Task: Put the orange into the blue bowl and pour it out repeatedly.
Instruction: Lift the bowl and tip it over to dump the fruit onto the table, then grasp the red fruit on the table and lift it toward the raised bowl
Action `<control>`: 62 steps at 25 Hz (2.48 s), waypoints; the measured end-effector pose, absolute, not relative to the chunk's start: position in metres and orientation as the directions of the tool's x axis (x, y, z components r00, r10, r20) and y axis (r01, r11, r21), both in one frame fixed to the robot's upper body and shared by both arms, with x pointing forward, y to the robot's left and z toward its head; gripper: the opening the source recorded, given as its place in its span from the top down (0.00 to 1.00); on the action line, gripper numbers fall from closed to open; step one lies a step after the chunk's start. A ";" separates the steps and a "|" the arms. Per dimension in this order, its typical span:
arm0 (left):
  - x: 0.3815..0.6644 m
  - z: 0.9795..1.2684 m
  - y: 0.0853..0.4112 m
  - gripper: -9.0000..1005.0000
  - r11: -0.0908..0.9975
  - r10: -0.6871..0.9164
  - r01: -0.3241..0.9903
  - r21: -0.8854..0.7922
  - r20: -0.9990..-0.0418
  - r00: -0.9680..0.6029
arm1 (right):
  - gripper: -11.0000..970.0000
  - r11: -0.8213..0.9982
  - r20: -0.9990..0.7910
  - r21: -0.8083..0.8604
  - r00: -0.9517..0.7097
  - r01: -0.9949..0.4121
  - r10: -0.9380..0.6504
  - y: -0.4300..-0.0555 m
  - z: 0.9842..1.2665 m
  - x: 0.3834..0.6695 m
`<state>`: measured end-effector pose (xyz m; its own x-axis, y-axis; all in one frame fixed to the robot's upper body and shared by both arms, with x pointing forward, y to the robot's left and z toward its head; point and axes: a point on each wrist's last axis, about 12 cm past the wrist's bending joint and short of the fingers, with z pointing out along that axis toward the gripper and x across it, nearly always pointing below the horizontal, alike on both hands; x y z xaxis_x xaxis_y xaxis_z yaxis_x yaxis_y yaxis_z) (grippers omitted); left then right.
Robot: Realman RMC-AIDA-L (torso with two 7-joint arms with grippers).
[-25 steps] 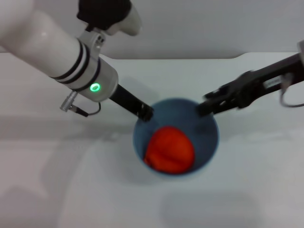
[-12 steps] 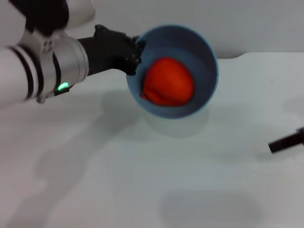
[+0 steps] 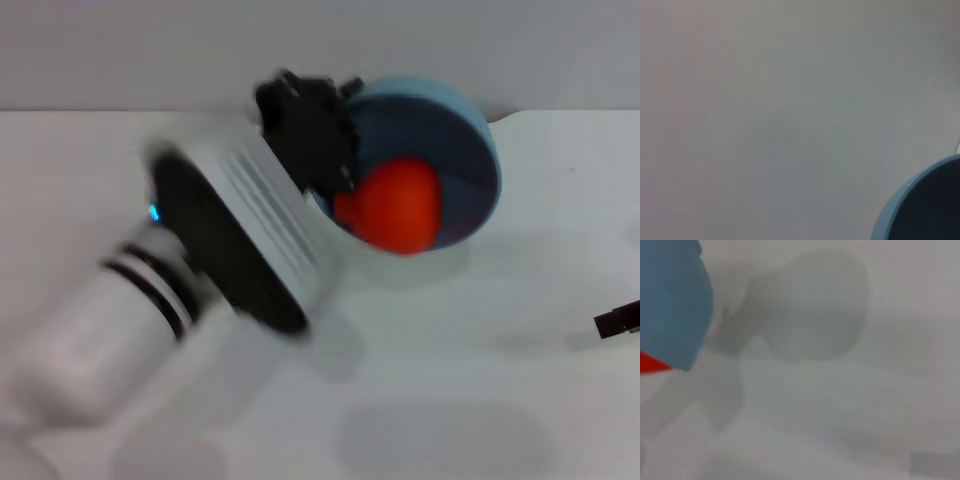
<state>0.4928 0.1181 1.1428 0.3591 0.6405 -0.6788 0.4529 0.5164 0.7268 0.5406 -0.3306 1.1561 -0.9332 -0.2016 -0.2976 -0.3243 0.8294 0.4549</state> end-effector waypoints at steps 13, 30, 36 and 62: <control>0.471 1.103 0.096 0.99 0.342 0.719 0.141 0.929 -0.355 0.597 | 0.48 0.837 -0.301 0.448 -0.934 -0.315 -0.191 -0.334 1.156 0.540; 0.567 1.177 0.175 0.99 0.671 0.234 0.741 0.004 -0.950 -0.206 | 0.48 0.812 -0.323 0.463 -0.921 -0.356 -0.220 -0.315 1.155 0.562; 0.582 1.182 0.223 0.99 0.647 0.206 0.680 -0.345 -0.779 -0.592 | 0.48 0.799 -0.349 0.466 -0.909 -0.379 -0.228 -0.305 1.152 0.572; 0.545 1.175 0.284 0.99 0.846 0.248 0.419 -0.331 -0.452 -0.857 | 0.35 0.328 -0.592 0.386 -0.504 -0.863 -0.629 -0.155 1.101 0.587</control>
<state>0.5450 0.2841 1.1749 -0.8570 0.2482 -0.4516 0.4191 0.8456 -0.3307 0.5872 -0.1553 1.1011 -0.5037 -0.6291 -0.5921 -0.8625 0.3275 0.3857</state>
